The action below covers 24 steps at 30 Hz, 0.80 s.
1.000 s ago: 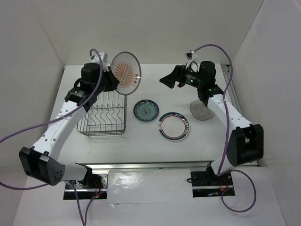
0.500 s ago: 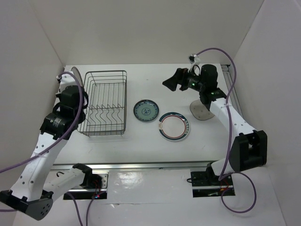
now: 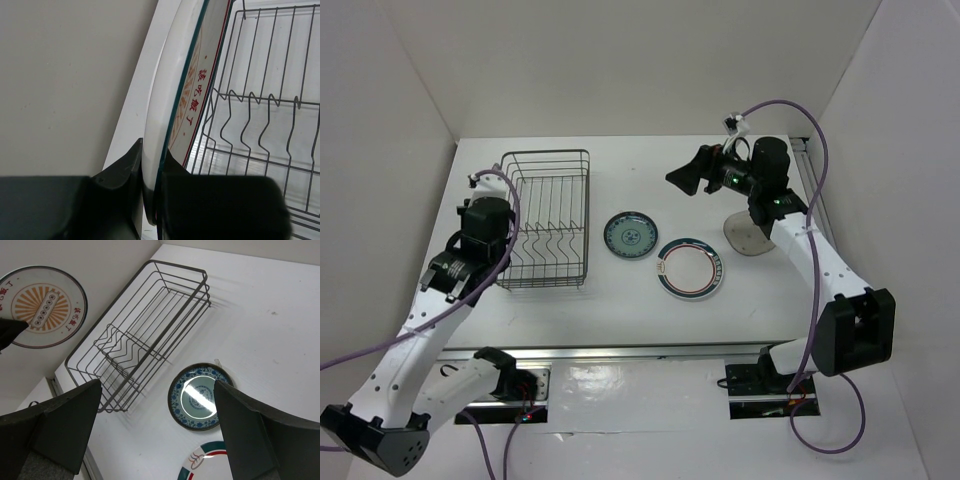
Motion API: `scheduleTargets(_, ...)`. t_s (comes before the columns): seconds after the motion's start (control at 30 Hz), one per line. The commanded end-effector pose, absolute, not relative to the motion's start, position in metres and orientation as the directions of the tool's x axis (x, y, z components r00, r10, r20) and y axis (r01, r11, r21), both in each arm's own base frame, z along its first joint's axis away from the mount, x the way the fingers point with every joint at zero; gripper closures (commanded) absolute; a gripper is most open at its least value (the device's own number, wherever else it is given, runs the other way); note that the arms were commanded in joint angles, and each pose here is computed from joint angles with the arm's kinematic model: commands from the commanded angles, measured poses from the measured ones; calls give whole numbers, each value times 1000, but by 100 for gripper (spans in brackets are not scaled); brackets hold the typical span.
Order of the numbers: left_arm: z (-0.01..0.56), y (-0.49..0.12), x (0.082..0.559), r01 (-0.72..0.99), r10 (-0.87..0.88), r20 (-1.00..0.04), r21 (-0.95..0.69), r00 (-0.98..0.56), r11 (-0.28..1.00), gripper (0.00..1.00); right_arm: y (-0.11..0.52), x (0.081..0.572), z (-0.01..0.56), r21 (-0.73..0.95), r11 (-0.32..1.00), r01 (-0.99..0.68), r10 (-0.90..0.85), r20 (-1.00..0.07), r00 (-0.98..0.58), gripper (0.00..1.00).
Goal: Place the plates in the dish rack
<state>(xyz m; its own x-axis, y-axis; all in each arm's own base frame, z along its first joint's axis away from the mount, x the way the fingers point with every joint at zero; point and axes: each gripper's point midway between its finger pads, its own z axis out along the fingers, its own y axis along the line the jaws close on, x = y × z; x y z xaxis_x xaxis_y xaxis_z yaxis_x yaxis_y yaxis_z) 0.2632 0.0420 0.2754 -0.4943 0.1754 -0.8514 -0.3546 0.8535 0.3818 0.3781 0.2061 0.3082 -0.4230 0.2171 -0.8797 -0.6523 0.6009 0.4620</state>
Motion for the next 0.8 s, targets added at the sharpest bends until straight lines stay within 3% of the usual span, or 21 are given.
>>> scheduleTargets(0.0, 296, 36, 273, -345, 166, -906, 311, -390, 886, 100, 208, 372, 324, 434, 583, -687, 224, -898, -378, 0)
scheduleTargets(0.3, 246, 24, 301, -318, 112, -866, 295, -488, 901, 100, 206, 371, 323, 426, 592, -685, 221, -902, -370, 0)
scheduleTargets(0.77, 247, 46, 292, -445, 85, -887, 308, -453, 841, 100, 208, 375, 318, 429, 585, -688, 218, -901, -376, 0)
